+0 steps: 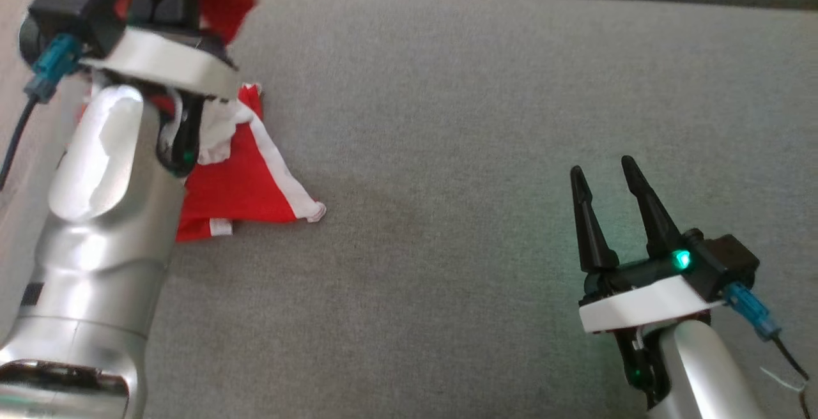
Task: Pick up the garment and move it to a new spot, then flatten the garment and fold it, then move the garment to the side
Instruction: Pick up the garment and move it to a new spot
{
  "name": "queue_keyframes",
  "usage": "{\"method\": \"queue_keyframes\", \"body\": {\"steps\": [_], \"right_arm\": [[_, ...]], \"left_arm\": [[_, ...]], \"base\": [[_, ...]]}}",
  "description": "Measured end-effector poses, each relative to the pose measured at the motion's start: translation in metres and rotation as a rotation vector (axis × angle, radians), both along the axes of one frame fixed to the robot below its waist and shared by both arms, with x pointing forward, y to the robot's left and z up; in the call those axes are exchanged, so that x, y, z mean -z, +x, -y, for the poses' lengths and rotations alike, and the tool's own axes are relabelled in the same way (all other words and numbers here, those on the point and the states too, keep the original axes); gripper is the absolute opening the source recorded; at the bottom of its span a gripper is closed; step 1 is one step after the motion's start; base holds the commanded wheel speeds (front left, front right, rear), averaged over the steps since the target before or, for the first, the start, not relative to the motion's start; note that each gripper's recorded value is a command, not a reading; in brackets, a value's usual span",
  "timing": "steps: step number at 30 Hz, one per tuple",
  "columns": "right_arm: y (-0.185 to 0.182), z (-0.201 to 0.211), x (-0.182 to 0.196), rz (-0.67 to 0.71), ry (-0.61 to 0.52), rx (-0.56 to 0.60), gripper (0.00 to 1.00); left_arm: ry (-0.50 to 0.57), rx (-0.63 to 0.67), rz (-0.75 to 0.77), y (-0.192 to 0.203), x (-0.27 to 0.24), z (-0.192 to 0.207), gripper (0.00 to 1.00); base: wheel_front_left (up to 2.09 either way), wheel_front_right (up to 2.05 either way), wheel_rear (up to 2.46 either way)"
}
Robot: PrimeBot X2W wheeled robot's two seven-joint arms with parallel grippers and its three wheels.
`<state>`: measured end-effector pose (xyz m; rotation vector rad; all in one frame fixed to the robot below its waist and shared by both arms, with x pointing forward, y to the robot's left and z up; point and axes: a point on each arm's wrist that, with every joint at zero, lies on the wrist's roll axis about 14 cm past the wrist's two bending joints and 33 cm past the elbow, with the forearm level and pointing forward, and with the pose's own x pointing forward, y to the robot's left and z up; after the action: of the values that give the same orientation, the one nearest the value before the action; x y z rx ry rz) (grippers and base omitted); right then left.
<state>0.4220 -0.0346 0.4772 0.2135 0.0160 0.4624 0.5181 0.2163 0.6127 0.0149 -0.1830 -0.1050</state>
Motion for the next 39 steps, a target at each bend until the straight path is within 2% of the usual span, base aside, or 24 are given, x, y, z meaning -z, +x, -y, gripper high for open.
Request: {"method": "queue_keyframes", "body": {"steps": [5,8,11,27,28,29,35,39], "right_arm": [[-0.011,0.008,-0.01,0.012,0.013,0.022,1.0],[-0.015,0.019,-0.013,0.016,0.016,0.051,1.0],[-0.018,0.032,-0.016,0.019,0.027,0.091,1.0],[-0.043,0.122,-0.023,0.018,0.049,0.359,1.0],[-0.044,0.127,-0.024,0.02,0.049,0.373,1.0],[-0.045,0.132,-0.025,0.022,0.051,0.389,1.0],[-0.056,0.163,-0.017,-0.012,0.049,0.492,1.0],[-0.056,0.173,-0.01,-0.034,0.036,0.523,1.0]], "left_arm": [[-0.018,0.11,0.183,-0.015,-0.064,0.031,0.0],[-0.053,0.189,0.209,-0.019,-0.08,0.058,0.0],[-0.09,0.297,0.184,-0.023,-0.078,0.099,0.0],[-0.106,0.822,0.07,-0.043,-0.042,0.319,0.01],[-0.104,0.843,0.056,-0.041,-0.039,0.331,0.47],[-0.096,0.865,0.049,-0.039,-0.037,0.342,1.0],[-0.06,0.959,-0.031,-0.032,-0.006,0.393,1.0],[-0.054,0.964,-0.089,-0.026,0.026,0.399,1.0]], "base": [[0.0,0.0,0.0],[0.0,0.0,0.0],[0.0,0.0,0.0],[0.0,0.0,0.0],[0.0,0.0,0.0],[0.0,0.0,0.0],[0.0,0.0,0.0],[0.0,0.0,0.0]]}}
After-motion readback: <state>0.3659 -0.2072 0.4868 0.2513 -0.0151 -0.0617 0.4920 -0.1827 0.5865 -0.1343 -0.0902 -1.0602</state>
